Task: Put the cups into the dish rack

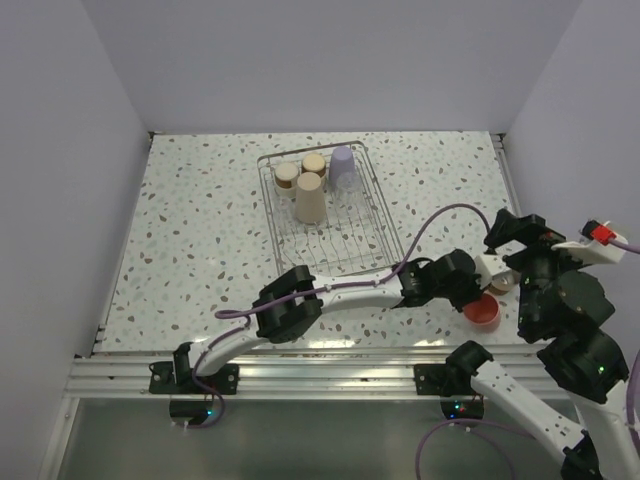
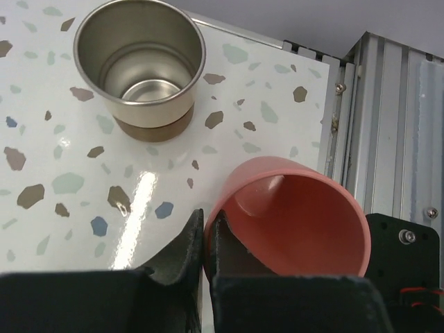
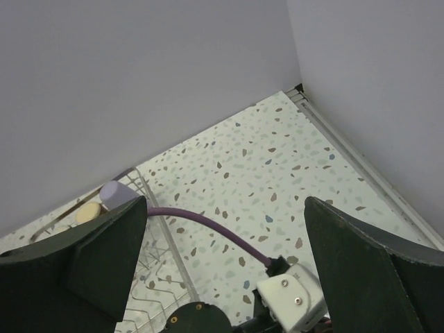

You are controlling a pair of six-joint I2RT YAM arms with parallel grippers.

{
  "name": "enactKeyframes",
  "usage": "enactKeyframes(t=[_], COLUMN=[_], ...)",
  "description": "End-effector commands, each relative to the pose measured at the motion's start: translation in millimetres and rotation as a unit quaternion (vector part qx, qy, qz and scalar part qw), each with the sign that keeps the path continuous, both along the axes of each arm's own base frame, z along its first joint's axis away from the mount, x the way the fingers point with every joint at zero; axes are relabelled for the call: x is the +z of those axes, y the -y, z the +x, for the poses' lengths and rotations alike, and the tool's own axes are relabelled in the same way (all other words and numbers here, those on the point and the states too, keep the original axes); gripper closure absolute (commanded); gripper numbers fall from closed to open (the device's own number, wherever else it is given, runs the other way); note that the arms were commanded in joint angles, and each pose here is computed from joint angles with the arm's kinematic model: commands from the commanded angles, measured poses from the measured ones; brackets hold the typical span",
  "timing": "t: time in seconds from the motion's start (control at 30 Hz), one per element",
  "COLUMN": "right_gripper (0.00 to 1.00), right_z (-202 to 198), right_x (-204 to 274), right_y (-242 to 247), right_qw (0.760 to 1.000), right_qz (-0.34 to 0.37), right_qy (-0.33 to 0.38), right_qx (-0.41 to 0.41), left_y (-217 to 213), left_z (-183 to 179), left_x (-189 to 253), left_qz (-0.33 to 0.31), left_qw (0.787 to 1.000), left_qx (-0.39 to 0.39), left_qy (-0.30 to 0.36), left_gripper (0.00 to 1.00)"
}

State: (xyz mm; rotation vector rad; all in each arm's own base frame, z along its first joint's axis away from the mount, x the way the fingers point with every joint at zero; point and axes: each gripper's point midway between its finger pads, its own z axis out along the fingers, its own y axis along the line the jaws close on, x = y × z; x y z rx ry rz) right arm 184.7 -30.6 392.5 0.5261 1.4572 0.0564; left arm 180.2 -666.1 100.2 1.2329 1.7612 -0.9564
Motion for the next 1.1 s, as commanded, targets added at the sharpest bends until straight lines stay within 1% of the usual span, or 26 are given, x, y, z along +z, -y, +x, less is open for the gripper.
enactKeyframes(t=[0.0, 0.03, 0.07, 0.13, 0.17, 0.23, 0.27, 0.33, 0.37, 0.43, 0.47, 0.53, 0.57, 0.63, 0.67, 0.7, 0.73, 0.77, 0.83, 0.87, 0.9, 0.93, 0.97, 1.0, 1.03, 1.07], right_gripper=[0.02, 0.02, 0.02, 0.02, 0.02, 0.02, 0.02, 0.02, 0.02, 0.02, 0.02, 0.02, 0.02, 0.02, 0.02, 0.02, 0.02, 0.02, 0.02, 0.02, 0.02, 0.02, 0.02, 0.02, 0.02, 0.02], right_z=[19.8, 22.4, 25.9, 39.9, 44.8, 56.4, 60.2, 68.5, 71.8, 76.8, 78.6, 82.0, 84.2, 91.1, 95.3, 100.6, 104.0, 112.0, 113.3, 113.5, 113.3, 104.8, 101.7, 100.9, 95.2, 92.6], right_x=[-8.9, -8.9, -10.7, -14.2, -15.7, -18.3, -18.7, -20.1, -21.5, -20.2, -19.6, -12.7, -10.2, -1.2, -0.4, 5.3, 7.1, 7.9, 12.3, 24.6, 19.5, 22.7, 35.3, 28.9, 28.2, 39.4], right_y=[-7.6, -6.5, -8.2, -17.1, -20.6, -29.0, -32.9, -42.7, -48.7, -57.4, -63.4, -72.8, -78.0, -95.3, -102.7, -117.9, -127.8, -141.9, -176.5, -193.9, -207.4, -228.3, -238.0, -245.2, -257.8, -262.9], right_qw=[0.999, 0.998, 0.997, 0.994, 0.993, 0.989, 0.990, 0.990, 0.991, 0.993, 0.994, 0.996, 0.996, 0.995, 0.994, 0.991, 0.988, 0.984, 0.965, 0.952, 0.940, 0.917, 0.898, 0.888, 0.866, 0.852], right_qz=[-0.036, -0.043, -0.052, -0.072, -0.071, -0.084, -0.080, -0.075, -0.067, -0.051, -0.037, -0.016, -0.006, 0.018, 0.027, 0.041, 0.055, 0.065, 0.090, 0.125, 0.141, 0.161, 0.203, 0.221, 0.248, 0.264], right_qy=[-0.035, -0.041, -0.050, -0.076, -0.086, -0.111, -0.113, -0.118, -0.117, -0.108, -0.103, -0.086, -0.078, -0.053, -0.048, -0.034, -0.030, -0.027, -0.022, 0.002, 0.004, 0.010, 0.035, 0.034, 0.030, 0.054], right_qx=[-0.020, -0.030, -0.032, -0.036, -0.038, -0.040, -0.037, -0.025, -0.014, 0.001, 0.015, 0.035, 0.046, 0.083, 0.095, 0.126, 0.145, 0.165, 0.244, 0.280, 0.309, 0.365, 0.388, 0.402, 0.433, 0.450], left_y=[-28.3, -41.1, -50.5, -72.0, -82.4, -104.4, -114.8, -133.1, -143.7, -164.4, -179.5, -206.2, -226.2, -261.5, -283.0, -304.9, -318.6, -339.3, -368.8, -386.7, -396.9, -403.9, -418.0, -424.5, -430.9, -443.0], left_z=[11.1, 12.0, 18.8, 25.8, 28.6, 34.3, 36.6, 39.5, 41.4, 48.6, 52.3, 61.2, 64.6, 79.5, 77.6, 86.5, 87.1, 81.1, 83.2, 74.1, 70.8, 65.7, 57.3, 53.9, 50.3, 42.3], left_x=[35.6, 22.5, 49.0, 42.7, 69.0, 65.2, 91.2, 95.7, 122.0, 126.5, 153.9, 157.9, 184.5, 183.4, 209.5, 199.6, 204.6, 228.0, 222.6, 242.4, 233.4, 235.7, 249.3, 243.3, 245.8, 257.5], left_qz=[0.002, 0.013, -0.006, -0.008, -0.029, -0.028, -0.049, -0.056, -0.080, -0.086, -0.114, -0.124, -0.153, -0.171, -0.207, -0.215, -0.230, -0.266, -0.290, -0.329, -0.341, -0.354, -0.383, -0.390, -0.403, -0.430], left_qw=[0.999, 0.999, 0.997, 0.996, 0.994, 0.992, 0.989, 0.987, 0.983, 0.979, 0.972, 0.964, 0.955, 0.943, 0.933, 0.925, 0.919, 0.907, 0.890, 0.876, 0.871, 0.866, 0.853, 0.849, 0.842, 0.829], left_qx=[0.038, 0.043, 0.063, 0.084, 0.098, 0.119, 0.131, 0.144, 0.156, 0.180, 0.201, 0.230, 0.248, 0.283, 0.290, 0.312, 0.318, 0.323, 0.346, 0.348, 0.348, 0.347, 0.347, 0.349, 0.349, 0.347], left_qy=[0.032, 0.028, 0.037, 0.029, 0.034, 0.031, 0.037, 0.039, 0.045, 0.043, 0.047, 0.047, 0.052, 0.040, 0.043, 0.040, 0.044, 0.052, 0.060, 0.065, 0.068, 0.070, 0.075, 0.077, 0.080, 0.086], left_gripper=[1.00, 1.00, 1.00, 1.00, 1.00, 1.00, 1.00, 1.00, 1.00, 1.00, 1.00, 1.00, 1.00, 1.00, 1.00, 1.00, 1.00, 1.00, 1.00, 1.00, 1.00, 1.00, 1.00, 1.00, 1.00, 1.00])
